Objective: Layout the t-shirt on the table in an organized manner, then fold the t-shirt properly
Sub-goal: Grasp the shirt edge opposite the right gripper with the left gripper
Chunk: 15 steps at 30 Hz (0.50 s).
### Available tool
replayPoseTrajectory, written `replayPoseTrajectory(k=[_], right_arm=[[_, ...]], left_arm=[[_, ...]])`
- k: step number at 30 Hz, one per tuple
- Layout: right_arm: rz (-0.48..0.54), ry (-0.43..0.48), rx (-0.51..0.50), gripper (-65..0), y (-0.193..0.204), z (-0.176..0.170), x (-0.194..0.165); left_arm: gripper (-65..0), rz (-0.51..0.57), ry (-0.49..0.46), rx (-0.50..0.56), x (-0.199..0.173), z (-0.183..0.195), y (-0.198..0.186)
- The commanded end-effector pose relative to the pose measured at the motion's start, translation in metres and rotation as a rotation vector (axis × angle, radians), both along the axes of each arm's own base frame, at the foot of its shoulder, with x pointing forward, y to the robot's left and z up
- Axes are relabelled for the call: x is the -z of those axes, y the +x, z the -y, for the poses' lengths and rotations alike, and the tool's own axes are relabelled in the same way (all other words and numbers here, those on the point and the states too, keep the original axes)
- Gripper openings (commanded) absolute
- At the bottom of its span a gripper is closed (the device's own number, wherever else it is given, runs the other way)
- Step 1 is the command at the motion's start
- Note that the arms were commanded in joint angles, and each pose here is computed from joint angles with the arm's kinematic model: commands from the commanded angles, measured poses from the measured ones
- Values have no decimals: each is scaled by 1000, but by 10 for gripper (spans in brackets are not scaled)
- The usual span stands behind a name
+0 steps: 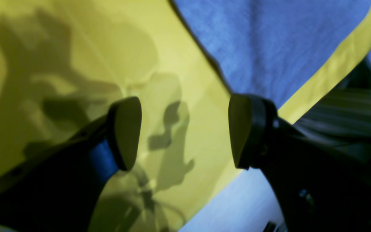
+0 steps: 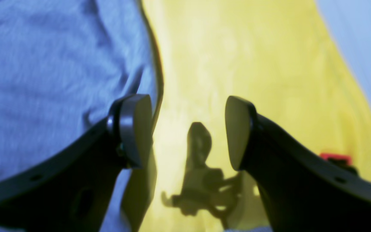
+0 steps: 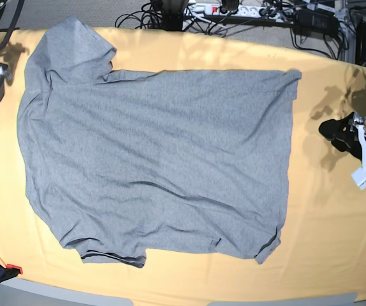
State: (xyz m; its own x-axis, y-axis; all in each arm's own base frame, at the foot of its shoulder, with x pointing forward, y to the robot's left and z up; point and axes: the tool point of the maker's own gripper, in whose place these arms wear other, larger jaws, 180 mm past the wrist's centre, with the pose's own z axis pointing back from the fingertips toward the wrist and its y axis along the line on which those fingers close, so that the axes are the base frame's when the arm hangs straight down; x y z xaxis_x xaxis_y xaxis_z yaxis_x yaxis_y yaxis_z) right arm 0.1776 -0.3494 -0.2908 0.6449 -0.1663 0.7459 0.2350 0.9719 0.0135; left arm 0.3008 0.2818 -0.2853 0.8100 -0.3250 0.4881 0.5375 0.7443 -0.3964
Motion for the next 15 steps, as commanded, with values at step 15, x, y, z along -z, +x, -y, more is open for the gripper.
replayPoseTrajectory(k=[15], right_arm=[[36, 39, -147, -273, 0, -24, -8]], left_arm=[[-213, -179, -141, -82, 65, 21, -71]])
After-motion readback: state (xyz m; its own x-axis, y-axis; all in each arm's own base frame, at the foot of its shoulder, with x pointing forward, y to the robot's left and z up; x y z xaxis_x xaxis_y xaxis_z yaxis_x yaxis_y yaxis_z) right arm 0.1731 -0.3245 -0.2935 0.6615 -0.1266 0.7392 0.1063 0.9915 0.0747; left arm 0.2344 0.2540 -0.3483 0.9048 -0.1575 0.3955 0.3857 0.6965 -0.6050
